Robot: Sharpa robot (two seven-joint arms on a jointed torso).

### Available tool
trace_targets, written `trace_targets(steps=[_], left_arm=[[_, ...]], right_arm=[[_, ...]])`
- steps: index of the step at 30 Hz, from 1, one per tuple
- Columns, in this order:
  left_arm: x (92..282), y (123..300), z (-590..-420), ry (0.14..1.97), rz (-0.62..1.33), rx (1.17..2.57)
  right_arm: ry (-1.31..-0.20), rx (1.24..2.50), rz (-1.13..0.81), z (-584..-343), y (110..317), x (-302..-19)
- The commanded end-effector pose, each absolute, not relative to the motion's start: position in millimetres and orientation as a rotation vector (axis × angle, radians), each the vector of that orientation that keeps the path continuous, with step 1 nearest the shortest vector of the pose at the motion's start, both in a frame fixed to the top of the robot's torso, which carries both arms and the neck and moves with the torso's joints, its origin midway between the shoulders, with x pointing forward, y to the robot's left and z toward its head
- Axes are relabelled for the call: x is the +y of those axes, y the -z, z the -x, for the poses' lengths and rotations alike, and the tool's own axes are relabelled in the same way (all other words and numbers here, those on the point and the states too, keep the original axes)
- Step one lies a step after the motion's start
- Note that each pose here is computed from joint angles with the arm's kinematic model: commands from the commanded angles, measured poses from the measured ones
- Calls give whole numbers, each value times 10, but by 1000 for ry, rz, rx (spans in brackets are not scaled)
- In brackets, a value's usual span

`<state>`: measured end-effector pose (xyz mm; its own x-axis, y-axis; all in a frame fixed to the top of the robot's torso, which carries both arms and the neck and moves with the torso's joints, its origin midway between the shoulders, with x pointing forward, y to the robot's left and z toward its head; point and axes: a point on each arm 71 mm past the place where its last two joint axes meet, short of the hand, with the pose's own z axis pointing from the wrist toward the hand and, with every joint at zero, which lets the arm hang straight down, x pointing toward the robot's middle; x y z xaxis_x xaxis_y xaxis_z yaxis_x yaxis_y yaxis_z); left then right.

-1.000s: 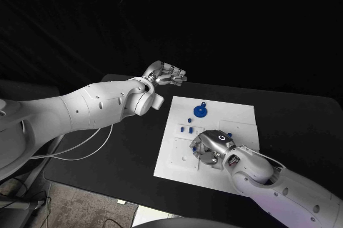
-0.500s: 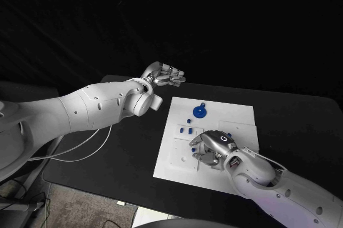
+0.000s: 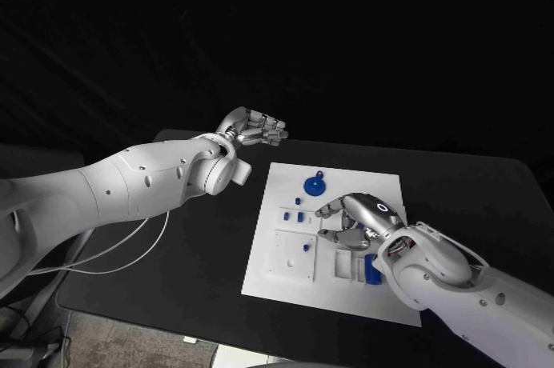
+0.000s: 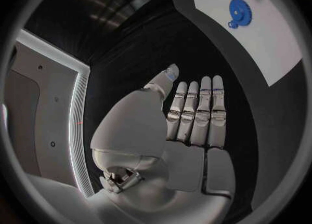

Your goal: Assemble the parts on the task board

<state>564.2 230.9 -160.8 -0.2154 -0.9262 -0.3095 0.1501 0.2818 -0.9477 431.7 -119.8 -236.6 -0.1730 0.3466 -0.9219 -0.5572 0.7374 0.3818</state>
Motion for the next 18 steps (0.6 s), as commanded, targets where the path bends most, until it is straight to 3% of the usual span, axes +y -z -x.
trace_targets(steps=[1,8,18], left_arm=[[2298,1596,-5638,1217,772,1422],[2297,1598,-5638,1219,771,1424],[2287,1600,-5639,1222,770,1427]], right_arm=[[-864,1632,90,-4378,2290,-1307],[-772,1692,93,-4572,2106,-1624],[-584,1780,208,-4699,2133,-1827]])
